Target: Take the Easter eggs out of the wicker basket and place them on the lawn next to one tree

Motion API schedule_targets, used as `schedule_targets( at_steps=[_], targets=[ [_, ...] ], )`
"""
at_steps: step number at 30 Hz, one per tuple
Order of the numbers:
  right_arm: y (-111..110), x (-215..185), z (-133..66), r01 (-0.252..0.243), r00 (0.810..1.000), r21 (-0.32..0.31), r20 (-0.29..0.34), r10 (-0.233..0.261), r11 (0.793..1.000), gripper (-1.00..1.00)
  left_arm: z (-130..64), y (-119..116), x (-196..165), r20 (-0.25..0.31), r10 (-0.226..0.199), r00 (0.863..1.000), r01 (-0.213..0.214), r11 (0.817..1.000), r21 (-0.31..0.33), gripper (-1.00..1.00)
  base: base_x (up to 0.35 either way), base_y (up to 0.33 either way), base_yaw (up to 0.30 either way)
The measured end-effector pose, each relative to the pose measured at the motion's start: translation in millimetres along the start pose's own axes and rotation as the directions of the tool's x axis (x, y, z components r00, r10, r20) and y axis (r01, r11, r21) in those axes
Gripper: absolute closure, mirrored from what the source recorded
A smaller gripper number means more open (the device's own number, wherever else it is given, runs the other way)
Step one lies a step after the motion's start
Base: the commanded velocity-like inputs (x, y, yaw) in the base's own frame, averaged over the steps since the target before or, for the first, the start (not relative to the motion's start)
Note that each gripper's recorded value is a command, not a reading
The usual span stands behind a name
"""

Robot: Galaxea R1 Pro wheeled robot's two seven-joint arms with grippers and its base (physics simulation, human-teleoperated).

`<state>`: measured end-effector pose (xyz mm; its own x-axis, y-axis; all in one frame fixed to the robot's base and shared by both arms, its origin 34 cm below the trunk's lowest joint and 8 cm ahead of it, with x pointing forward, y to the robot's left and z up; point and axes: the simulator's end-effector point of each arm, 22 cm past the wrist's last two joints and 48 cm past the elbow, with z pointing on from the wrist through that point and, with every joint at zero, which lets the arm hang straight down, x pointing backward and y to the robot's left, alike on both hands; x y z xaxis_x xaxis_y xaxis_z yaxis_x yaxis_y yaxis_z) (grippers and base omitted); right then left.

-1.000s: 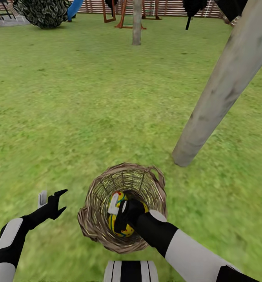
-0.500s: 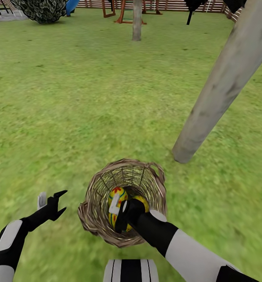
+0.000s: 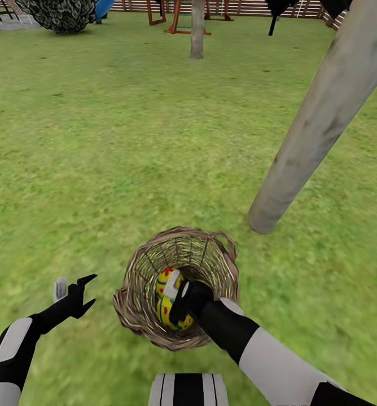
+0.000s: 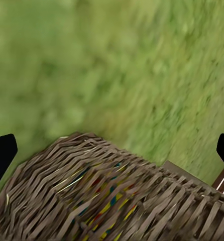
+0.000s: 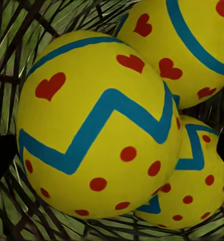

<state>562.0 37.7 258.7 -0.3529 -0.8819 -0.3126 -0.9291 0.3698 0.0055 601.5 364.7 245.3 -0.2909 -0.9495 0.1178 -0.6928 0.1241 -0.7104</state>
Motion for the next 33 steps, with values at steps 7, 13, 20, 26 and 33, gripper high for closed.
schedule_targets(
  at_steps=[7,13,20,26,33],
  targets=[
    [-1.4,0.4,2.9,-0.006,1.0,0.002,0.002,0.006,1.0,-1.0,1.8,4.9,0.4,-0.002,-0.001,1.0,0.001,1.0,-0.009,-1.0,0.0,0.0,0.0],
    [-0.6,-0.7,4.1,-0.003,1.0,0.0,0.008,0.003,1.0,-1.0,2.8,7.3,0.7,-0.003,-0.002,1.0,0.002,1.0,-0.013,-1.0,0.0,0.0,0.0],
    [-0.8,-2.6,3.4,-0.001,1.0,0.001,0.014,0.001,1.0,-1.0,3.1,7.3,1.1,-0.002,-0.002,1.0,0.002,1.0,-0.013,-1.0,0.0,0.0,0.0],
    [1.2,-1.2,6.6,-0.004,1.0,-0.007,0.012,0.004,1.0,-1.0,4.7,11.9,1.2,-0.003,-0.005,1.0,0.005,1.0,-0.02,-1.0,0.0,0.0,0.0],
    [2.1,0.3,8.6,-0.006,1.0,-0.011,0.009,0.006,1.0,-1.0,5.6,14.0,1.3,-0.004,-0.007,1.0,0.007,1.0,-0.024,-1.0,0.0,0.0,0.0]
  ],
)
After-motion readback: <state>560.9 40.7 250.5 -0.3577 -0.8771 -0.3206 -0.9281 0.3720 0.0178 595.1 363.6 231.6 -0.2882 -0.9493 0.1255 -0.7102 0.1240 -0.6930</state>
